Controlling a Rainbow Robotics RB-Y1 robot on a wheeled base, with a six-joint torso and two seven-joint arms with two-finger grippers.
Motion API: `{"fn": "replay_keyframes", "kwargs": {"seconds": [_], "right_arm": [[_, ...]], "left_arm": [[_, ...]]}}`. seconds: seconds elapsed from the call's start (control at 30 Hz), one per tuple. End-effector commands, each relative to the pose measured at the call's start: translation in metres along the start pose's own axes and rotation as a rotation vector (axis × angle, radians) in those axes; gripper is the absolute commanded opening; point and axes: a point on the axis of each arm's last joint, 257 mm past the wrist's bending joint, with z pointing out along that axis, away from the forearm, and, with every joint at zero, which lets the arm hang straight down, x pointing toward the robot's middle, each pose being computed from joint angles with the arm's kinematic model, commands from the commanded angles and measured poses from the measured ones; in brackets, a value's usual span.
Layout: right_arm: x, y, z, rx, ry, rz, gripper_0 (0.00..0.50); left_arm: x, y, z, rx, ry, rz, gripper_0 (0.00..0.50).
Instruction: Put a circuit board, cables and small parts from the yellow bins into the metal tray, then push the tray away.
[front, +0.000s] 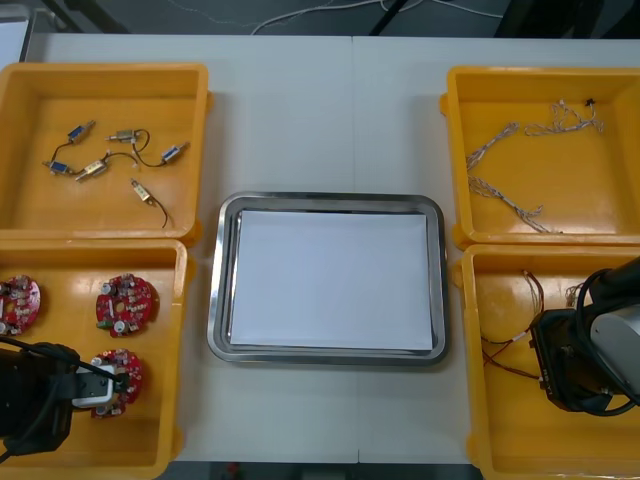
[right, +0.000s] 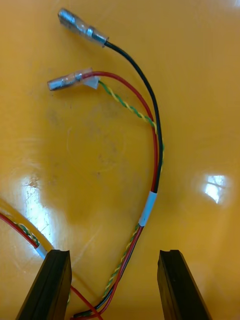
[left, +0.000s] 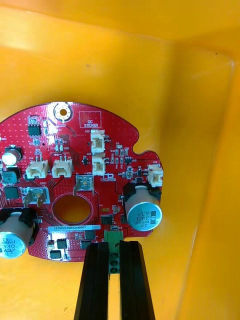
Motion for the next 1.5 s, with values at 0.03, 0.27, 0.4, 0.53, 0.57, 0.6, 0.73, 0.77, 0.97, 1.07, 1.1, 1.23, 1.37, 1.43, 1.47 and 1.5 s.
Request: {"fn": "replay_keyframes", "kwargs": {"seconds": [0.03, 0.27, 0.4, 0.53, 0.57, 0.6, 0.73, 0.77, 0.97, 1.07, 1.1, 1.23, 1.37, 1.43, 1.47, 1.5], "right_arm": [[-0.004, -0.006, -0.001, -0.023, 0.0, 0.05, 0.5], [-0.009, -0.011, 0.005, -0.039, -0.004, 0.05, 0.5], [-0.011, -0.013, 0.006, -0.044, -0.008, 0.051, 0.5], [-0.011, -0.016, 0.009, -0.042, -0.005, 0.06, 0.5], [-0.011, -0.017, 0.011, -0.039, -0.002, 0.065, 0.5], [-0.011, -0.016, 0.012, -0.039, 0.0, 0.067, 0.5], [-0.011, -0.014, 0.021, -0.049, 0.01, 0.076, 0.5], [-0.011, -0.015, 0.022, -0.048, 0.013, 0.076, 0.5], [-0.007, -0.016, 0.023, -0.043, 0.021, 0.081, 0.5], [-0.008, -0.015, 0.025, -0.044, 0.021, 0.079, 0.5], [-0.008, -0.015, 0.026, -0.045, 0.021, 0.08, 0.5], [-0.011, -0.015, 0.03, -0.045, 0.016, 0.082, 0.5], [-0.012, -0.015, 0.033, -0.048, 0.015, 0.085, 0.5], [-0.014, -0.016, 0.034, -0.048, 0.008, 0.086, 0.5], [-0.016, -0.016, 0.033, -0.048, 0.003, 0.085, 0.5], [-0.015, -0.015, 0.033, -0.05, 0.006, 0.086, 0.5]], "left_arm": [[-0.015, 0.029, -0.03, -0.041, -0.037, 0.012, 0.0], [-0.014, 0.048, -0.065, -0.041, -0.034, 0.037, 0.0], [-0.015, 0.057, -0.085, -0.045, -0.024, 0.059, 0.0], [-0.015, 0.069, -0.107, -0.059, -0.002, 0.084, 0.0], [-0.017, 0.073, -0.112, -0.072, 0.001, 0.095, 0.0], [-0.018, 0.075, -0.114, -0.075, 0.005, 0.101, 0.0], [-0.026, 0.088, -0.126, -0.111, 0.01, 0.048, 0.0], [-0.03, 0.091, -0.128, -0.123, 0.009, 0.01, 0.0], [-0.047, 0.104, -0.139, -0.176, -0.012, -0.205, 0.0], [-0.057, 0.109, -0.143, -0.197, -0.022, -0.3, 0.0], [-0.061, 0.11, -0.144, -0.203, -0.026, -0.33, 0.0], [-0.071, 0.111, -0.149, -0.224, -0.019, -0.435, 0.0], [-0.082, 0.107, -0.153, -0.24, -0.003, -0.546, 0.0], [-0.087, 0.104, -0.153, -0.234, -0.005, -0.603, 0.0], [-0.09, 0.103, -0.154, -0.234, -0.009, -0.63, 0.0], [-0.093, 0.102, -0.153, -0.232, -0.012, -0.656, 0.0]]}}
